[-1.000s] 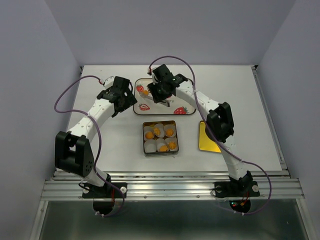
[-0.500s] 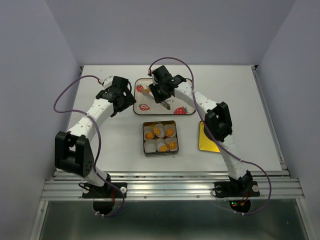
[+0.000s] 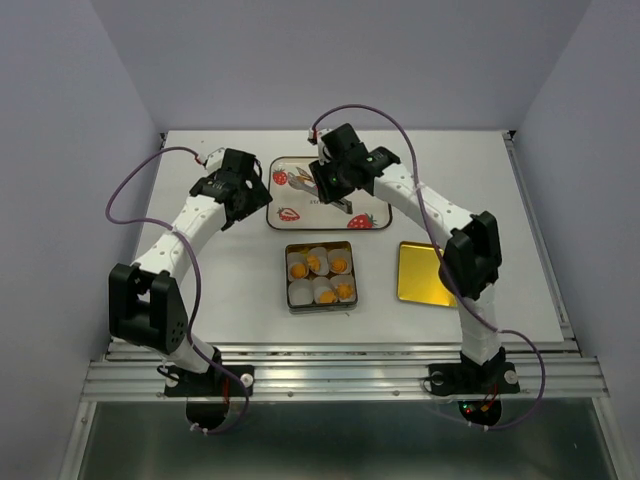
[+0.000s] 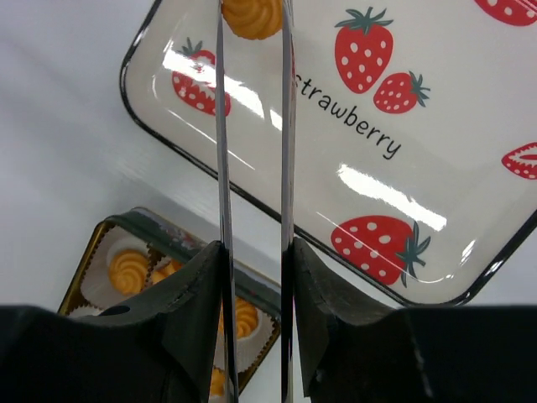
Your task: Pack the cookies
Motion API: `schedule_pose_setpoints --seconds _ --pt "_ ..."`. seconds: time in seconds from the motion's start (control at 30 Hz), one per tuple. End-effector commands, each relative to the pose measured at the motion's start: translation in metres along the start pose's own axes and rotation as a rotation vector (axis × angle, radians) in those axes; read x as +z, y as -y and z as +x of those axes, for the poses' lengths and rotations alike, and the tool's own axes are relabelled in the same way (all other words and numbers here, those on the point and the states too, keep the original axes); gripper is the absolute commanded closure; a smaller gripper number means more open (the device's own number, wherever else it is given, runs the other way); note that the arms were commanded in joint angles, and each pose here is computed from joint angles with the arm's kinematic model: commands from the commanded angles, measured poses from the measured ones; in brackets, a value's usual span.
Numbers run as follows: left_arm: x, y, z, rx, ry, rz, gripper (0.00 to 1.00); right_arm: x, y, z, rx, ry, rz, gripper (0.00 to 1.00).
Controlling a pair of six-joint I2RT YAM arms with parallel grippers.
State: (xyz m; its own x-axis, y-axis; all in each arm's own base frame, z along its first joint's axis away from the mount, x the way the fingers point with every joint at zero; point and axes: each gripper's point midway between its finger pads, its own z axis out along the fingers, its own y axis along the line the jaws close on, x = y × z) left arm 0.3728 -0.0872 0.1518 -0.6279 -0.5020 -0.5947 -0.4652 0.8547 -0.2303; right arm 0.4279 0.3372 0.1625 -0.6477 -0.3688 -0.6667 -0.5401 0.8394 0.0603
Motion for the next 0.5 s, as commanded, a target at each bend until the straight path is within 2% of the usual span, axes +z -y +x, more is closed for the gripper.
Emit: schedule_pose_setpoints --seconds 0.0,0.3,0.4,0.47 --pt "-0.009 0.011 -0.022 0.009 0.050 0.027 0.01 -0.064 -0.022 -0.016 -0.043 0.115 -0.120 0.63" --pt "-0.005 0.021 -0.030 0.013 0.059 0.043 0.01 -0.128 -0.050 0.023 -0.048 0.052 -0.315 0.62" --pt "-0.003 0.023 -0.033 0.015 0.066 0.044 0.01 -0.141 -0.059 0.051 -0.086 -0.042 -0.350 0.63" --pt "-0.002 0.023 -0.035 0.016 0.077 0.039 0.01 -0.148 -0.067 0.062 -0.104 -0.052 -0.365 0.63"
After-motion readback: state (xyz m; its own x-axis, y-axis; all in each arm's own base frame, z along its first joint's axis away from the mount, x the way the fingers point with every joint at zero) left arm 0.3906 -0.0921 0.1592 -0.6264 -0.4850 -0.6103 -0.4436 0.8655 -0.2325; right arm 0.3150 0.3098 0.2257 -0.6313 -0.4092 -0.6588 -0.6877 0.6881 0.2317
